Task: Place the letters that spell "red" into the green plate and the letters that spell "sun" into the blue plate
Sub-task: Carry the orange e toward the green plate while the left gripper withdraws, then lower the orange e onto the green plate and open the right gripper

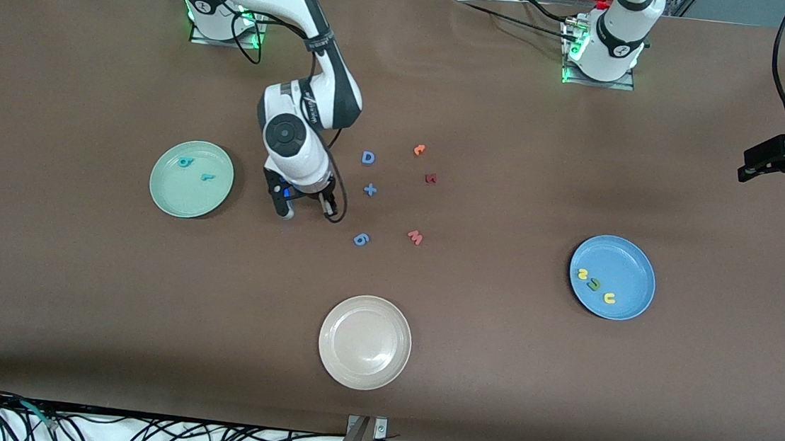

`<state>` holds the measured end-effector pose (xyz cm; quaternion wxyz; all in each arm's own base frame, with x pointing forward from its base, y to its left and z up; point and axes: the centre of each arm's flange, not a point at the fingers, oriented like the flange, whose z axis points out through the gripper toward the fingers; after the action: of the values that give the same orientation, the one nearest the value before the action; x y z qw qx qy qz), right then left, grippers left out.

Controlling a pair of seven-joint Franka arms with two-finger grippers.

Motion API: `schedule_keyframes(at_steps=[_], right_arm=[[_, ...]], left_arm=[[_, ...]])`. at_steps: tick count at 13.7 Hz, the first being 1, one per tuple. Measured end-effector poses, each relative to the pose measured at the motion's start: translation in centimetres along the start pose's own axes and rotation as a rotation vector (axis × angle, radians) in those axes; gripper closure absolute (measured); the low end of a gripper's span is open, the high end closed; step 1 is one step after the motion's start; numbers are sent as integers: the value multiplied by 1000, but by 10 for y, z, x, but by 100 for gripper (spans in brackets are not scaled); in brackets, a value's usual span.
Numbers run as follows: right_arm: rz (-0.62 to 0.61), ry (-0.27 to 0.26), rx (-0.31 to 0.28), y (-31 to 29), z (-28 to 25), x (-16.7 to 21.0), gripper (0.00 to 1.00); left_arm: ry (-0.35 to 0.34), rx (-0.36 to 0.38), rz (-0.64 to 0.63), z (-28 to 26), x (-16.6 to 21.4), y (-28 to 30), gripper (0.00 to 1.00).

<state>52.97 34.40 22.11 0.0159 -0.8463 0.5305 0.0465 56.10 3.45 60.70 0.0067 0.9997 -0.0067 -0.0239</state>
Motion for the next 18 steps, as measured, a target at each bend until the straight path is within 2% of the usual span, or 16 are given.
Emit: schedule_keyframes(at_steps=[5, 9, 14, 18], right_arm=[[-58, -66, -86, 14, -87, 84, 71], [-158, -112, -168, 42, -109, 163, 71], [-292, -133, -229, 88, -78, 252, 71], [-376, -110, -257, 125, -37, 325, 71]], left_arm=[[-17, -1, -8, 10, 5, -4, 0], [-24, 0, -8, 17, 9, -4, 0], [-38, 0, -7, 24, 13, -4, 0], [-38, 0, -5, 25, 13, -2, 0]])
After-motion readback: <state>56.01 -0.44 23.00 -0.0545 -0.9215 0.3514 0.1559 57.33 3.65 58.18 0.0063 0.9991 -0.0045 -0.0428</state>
